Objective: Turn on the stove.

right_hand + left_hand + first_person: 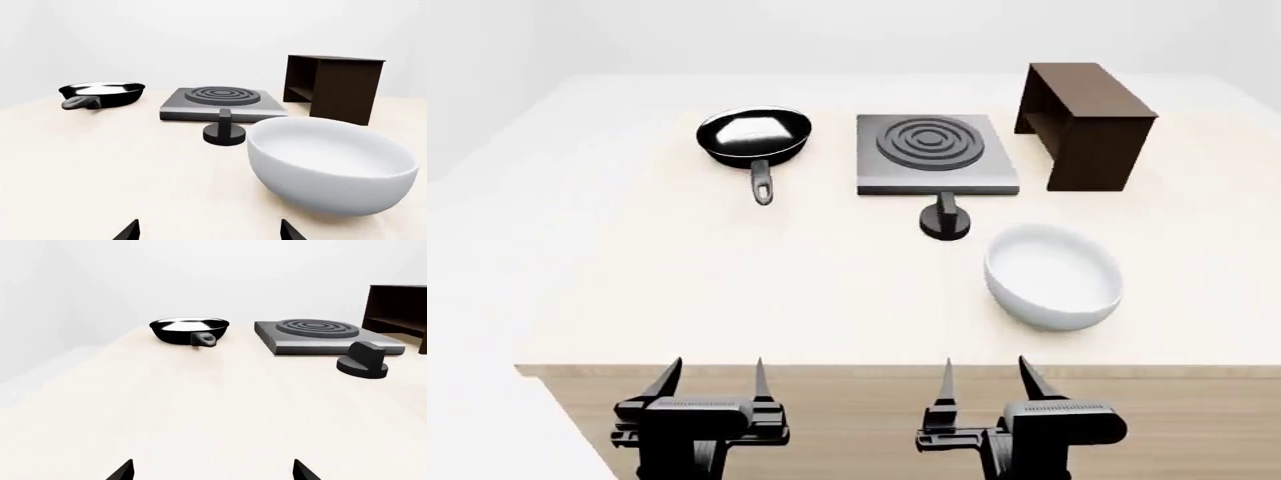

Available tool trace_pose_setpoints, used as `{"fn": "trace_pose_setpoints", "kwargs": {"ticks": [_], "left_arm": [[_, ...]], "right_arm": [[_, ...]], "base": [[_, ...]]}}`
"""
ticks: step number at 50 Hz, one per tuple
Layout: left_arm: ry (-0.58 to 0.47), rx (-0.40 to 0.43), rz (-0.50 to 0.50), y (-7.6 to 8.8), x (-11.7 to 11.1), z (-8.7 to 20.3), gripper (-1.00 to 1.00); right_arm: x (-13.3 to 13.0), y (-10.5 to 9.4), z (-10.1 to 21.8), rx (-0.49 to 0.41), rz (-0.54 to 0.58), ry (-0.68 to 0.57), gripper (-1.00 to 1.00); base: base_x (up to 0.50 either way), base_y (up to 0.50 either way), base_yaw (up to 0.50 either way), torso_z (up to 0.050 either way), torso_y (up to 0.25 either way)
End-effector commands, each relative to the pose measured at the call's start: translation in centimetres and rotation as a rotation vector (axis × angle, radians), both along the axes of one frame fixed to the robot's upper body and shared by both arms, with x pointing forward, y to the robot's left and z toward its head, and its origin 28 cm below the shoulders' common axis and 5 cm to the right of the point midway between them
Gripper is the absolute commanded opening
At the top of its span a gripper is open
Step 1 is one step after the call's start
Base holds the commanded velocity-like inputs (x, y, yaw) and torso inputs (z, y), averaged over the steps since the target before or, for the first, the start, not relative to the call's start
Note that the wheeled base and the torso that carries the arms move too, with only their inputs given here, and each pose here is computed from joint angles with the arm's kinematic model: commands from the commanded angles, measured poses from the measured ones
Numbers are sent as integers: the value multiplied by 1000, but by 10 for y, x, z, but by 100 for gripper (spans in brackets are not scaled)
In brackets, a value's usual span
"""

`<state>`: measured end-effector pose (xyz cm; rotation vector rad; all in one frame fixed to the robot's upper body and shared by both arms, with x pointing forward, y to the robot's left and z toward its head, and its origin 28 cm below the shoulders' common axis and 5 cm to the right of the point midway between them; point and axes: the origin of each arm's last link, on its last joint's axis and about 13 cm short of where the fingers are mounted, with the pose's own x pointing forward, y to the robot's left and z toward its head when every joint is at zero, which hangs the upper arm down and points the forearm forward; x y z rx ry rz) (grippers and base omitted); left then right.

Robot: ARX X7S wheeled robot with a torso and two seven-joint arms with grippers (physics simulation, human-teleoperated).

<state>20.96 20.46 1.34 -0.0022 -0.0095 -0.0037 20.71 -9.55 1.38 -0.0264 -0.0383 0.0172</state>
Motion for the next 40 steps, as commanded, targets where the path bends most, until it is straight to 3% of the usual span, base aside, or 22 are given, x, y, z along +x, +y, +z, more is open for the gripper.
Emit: {"fn": "trace_pose_setpoints", "kwargs": {"ticks": [1, 27, 40], "left_arm": [[0, 0, -3, 0, 0, 0, 100], [-4, -1, -8, -1, -1, 1, 100], [-4, -4, -15, -2, -2, 1, 100]], "right_arm": [[0, 0, 0, -3, 0, -2, 100], [0, 0, 0, -6, -1, -1, 100], [1, -1, 2, 13, -13, 2, 100]], "base": [[0, 500, 0, 0, 0], [0, 494, 0, 0, 0], [62, -21, 0, 0, 0]]}}
